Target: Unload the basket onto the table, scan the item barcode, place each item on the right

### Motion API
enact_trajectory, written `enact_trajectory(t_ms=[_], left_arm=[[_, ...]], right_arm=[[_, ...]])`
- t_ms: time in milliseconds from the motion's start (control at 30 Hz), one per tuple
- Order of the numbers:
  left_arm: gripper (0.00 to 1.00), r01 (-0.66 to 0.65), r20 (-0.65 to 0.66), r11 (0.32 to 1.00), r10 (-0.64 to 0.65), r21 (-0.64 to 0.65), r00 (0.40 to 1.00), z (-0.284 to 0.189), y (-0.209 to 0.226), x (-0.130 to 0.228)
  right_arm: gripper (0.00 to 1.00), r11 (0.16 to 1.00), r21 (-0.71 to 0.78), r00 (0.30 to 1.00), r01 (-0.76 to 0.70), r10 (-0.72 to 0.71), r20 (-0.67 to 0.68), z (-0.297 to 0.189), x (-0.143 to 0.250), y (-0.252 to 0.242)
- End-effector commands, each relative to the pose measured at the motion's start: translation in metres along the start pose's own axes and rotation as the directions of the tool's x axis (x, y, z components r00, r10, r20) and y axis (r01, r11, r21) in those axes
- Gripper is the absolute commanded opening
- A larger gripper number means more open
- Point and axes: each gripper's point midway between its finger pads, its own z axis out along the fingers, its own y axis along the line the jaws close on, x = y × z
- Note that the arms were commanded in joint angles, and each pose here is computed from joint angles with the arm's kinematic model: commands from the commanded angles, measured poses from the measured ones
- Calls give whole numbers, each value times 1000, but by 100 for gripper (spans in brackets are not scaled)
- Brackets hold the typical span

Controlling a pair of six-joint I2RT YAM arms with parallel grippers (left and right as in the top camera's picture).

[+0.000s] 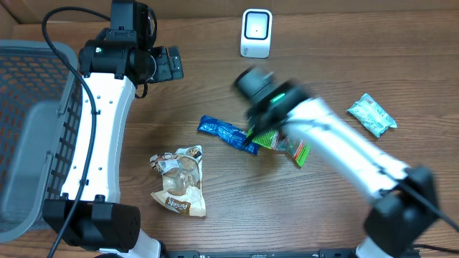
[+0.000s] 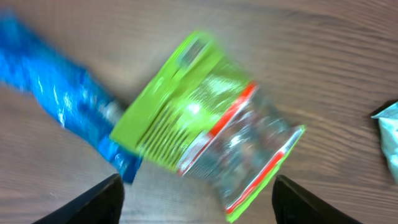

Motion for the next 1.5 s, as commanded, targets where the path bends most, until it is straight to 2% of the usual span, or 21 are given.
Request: enact_trajectory(t_ms=[0, 100, 167, 300, 400, 533, 667, 933, 1200, 1333, 1400, 1467], left_arm=[[100, -4, 26, 1000, 4, -1, 1000, -5, -1, -8], [100, -4, 26, 1000, 4, -2, 1000, -5, -1, -8], [100, -4, 26, 1000, 4, -1, 1000, -5, -1, -8], [100, -4, 26, 1000, 4, -1, 1000, -5, -1, -8], [100, -4, 26, 1000, 4, -1, 1000, -5, -1, -8], [100, -4, 26, 1000, 4, -1, 1000, -5, -1, -8], [100, -4, 26, 1000, 4, -1, 1000, -5, -1, -8], [100, -4, 26, 1000, 4, -1, 1000, -5, -1, -8], [100, -4, 26, 1000, 4, -1, 1000, -5, -1, -8], [100, -4, 26, 1000, 4, -1, 1000, -5, -1, -8], [100, -4, 26, 1000, 4, -1, 1000, -5, -1, -8], [99, -4, 26, 1000, 4, -1, 1000, -5, -1, -8]], right_arm=[[78, 960, -181, 976, -215, 205, -76, 1, -11, -35], [77, 891, -284, 934, -355, 328, -142, 14, -15, -68], [77, 867, -332, 928, -371, 336, -160, 22, -13, -83], [77, 862, -316, 918, -396, 366, -152, 45, -5, -110], [78, 893, -330, 952, -306, 289, -101, 61, -2, -113], [84, 926, -374, 998, -52, 63, 19, 78, 0, -104], [86, 894, -402, 975, 197, -137, 173, 91, -2, -92], [82, 850, -457, 951, 264, -151, 269, 112, -15, -76], [69, 824, -526, 974, 211, -133, 183, 141, 3, -66], [56, 831, -554, 997, 50, -12, 72, 140, 10, -65], [47, 818, -572, 998, -58, 57, -19, 139, 19, -62], [44, 785, -596, 985, -166, 110, -131, 133, 34, -55]])
